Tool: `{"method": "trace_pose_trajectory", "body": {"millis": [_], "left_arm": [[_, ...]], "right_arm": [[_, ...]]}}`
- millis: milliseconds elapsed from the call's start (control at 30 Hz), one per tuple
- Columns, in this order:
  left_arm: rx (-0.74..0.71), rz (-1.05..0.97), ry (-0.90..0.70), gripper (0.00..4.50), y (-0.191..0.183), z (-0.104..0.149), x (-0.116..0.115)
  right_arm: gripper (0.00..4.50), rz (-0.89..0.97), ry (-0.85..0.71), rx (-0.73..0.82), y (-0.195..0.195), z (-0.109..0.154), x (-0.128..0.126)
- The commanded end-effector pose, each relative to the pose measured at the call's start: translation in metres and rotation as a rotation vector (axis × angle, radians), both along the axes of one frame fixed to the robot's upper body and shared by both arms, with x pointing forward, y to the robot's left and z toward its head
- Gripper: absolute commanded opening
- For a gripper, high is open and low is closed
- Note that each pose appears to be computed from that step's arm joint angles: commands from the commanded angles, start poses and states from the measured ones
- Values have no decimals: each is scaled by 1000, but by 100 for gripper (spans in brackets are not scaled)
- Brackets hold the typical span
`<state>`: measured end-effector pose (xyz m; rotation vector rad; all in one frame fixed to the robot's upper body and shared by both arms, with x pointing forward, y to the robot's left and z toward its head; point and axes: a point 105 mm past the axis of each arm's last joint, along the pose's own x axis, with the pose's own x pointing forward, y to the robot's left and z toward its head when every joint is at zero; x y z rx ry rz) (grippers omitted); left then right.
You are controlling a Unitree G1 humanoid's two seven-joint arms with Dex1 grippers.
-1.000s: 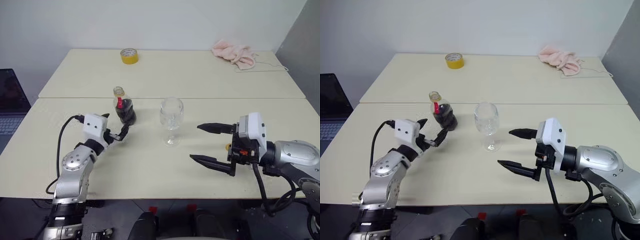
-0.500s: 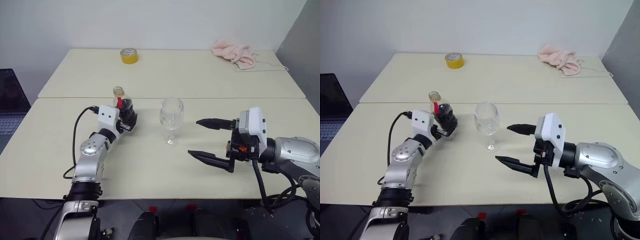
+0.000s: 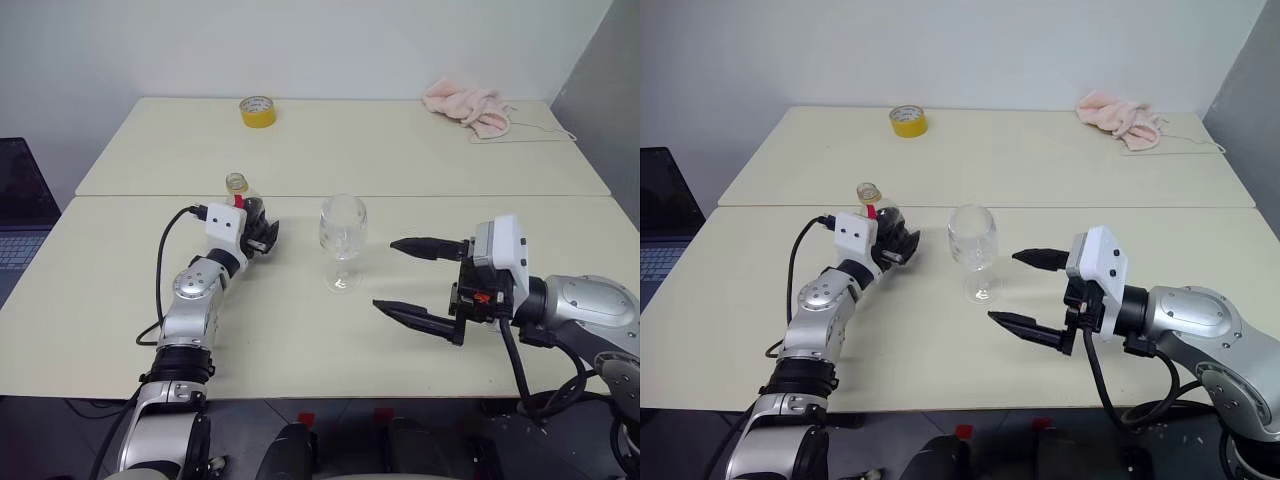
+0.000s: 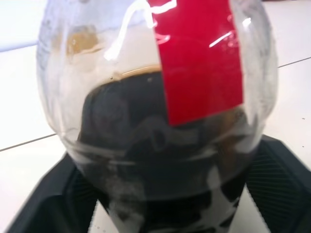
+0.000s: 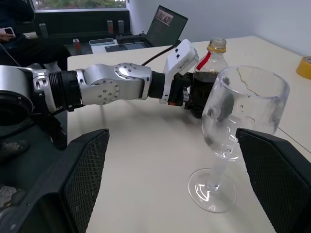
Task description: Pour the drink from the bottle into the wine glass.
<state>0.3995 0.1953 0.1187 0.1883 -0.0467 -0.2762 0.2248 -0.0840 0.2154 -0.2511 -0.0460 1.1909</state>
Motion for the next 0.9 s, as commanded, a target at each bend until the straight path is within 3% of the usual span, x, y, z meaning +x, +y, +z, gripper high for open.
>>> {"method": "trace_pose_trajectory", "body": {"millis": [33,167,267,433,667,900], "left_arm": [[-24,-3,-51,294,-1,15,0],[-36,-5,-52,164,0,18,-2],[-46,-2,-53,103,3,22,-5],[-34,-18,-65,85,3,34,-12],[34,-80,-149,77,-7,69,-16],[222,-201,-245,77,-39,99,-6]], "right_arm": [[450,16,-57,13,4,9,-5],[450,11,-76,24,5,13,-4],[450,9,-89,30,5,15,-4],[450,2,-95,37,5,16,-4],[450,-66,-123,24,-1,16,3],[450,-155,-141,58,1,15,15]]}}
